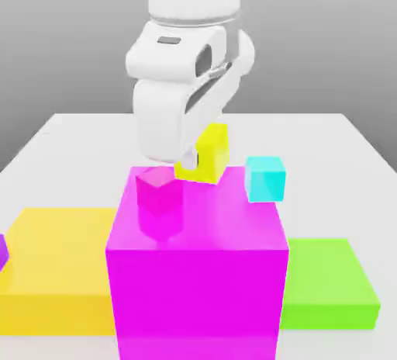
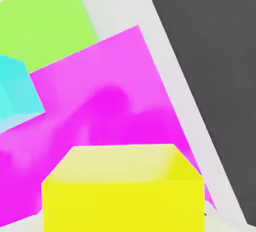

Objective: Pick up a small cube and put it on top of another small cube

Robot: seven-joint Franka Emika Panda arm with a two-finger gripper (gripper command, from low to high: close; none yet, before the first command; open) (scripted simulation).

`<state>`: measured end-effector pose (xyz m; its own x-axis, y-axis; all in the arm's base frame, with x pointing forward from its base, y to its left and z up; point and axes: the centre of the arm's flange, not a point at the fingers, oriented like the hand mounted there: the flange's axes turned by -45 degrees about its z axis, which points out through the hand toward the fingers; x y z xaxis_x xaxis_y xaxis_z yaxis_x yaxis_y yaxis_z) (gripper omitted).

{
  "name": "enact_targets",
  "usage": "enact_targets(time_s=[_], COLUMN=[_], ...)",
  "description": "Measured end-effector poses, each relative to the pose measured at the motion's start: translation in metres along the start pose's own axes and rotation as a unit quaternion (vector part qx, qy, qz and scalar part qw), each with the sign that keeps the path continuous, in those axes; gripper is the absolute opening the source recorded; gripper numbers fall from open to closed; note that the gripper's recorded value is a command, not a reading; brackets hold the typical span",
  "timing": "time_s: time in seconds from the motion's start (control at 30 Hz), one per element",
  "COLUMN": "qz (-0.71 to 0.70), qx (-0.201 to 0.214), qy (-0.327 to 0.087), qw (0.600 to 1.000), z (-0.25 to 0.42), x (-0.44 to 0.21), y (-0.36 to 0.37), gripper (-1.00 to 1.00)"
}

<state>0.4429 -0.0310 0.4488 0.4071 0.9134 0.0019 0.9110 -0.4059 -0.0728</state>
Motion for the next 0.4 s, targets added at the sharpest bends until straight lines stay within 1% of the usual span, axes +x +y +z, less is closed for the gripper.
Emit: enact_targets(time_s=[0.13,0.27,0.3,0.4], qz=[0.003,-0.001,-0.001,-0.001], qx=[-0.027,-0.035,-0.035,-0.035], qy=[0.000,0.000,0.000,0.000], qw=[1.000,0.999,0.999,0.999], z=[-0.008,0.040,0.050,0.050], x=[-0.036,-0.039,-0.040,-0.040], y=[-0.024,-0.026,-0.026,-0.026], gripper=[-1.00,-1.00,1.00,1.00])
